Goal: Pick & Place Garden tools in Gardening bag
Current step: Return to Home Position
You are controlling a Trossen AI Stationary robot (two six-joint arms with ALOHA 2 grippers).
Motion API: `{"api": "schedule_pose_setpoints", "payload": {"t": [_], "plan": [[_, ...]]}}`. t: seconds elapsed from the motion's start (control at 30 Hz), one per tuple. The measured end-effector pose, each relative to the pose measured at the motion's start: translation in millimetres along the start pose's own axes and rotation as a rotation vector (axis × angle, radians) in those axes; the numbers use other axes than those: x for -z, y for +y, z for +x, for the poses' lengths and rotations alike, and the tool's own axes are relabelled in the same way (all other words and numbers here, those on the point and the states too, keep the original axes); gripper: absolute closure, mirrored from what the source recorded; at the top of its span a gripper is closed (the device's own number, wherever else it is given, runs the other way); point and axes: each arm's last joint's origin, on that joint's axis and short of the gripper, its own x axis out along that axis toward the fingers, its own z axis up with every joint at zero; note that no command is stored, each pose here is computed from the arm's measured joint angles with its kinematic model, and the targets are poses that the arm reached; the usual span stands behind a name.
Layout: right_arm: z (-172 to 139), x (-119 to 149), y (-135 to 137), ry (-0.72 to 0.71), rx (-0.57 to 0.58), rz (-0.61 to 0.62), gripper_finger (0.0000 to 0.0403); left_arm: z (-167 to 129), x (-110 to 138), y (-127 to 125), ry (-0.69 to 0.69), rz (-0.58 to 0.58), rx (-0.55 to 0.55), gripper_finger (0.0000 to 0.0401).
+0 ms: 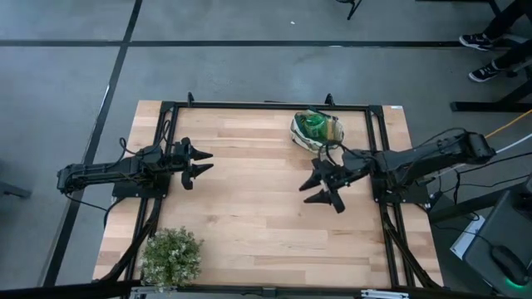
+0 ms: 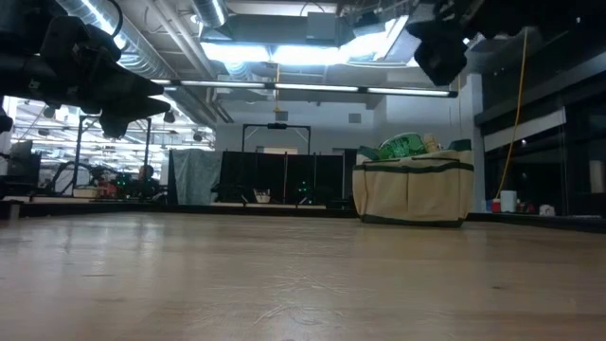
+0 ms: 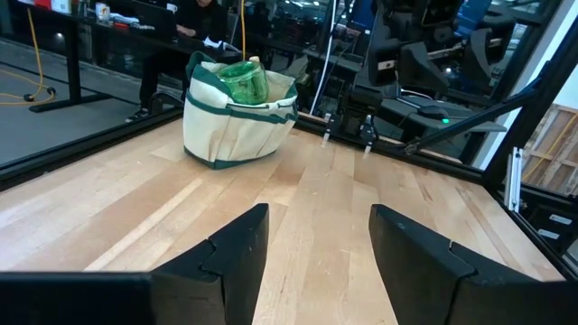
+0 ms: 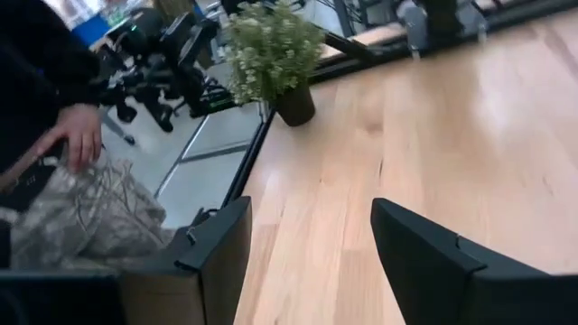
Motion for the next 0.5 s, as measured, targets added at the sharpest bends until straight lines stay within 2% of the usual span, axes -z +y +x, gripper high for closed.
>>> {"api": "schedule_pose_setpoints", "payload": {"t": [0.2, 0.5], "plan": [[-15.9, -5.7, 10.1, -0.065, -0.034, -0.166, 0.0171, 0.0, 0.0, 0.0, 0.0, 0.0, 0.0, 0.021], [-68.1, 26.8, 4.7, -0.295, 0.027, -0.177, 0.0171, 0.0, 0.0, 0.0, 0.0, 0.0, 0.0, 0.021]]}}
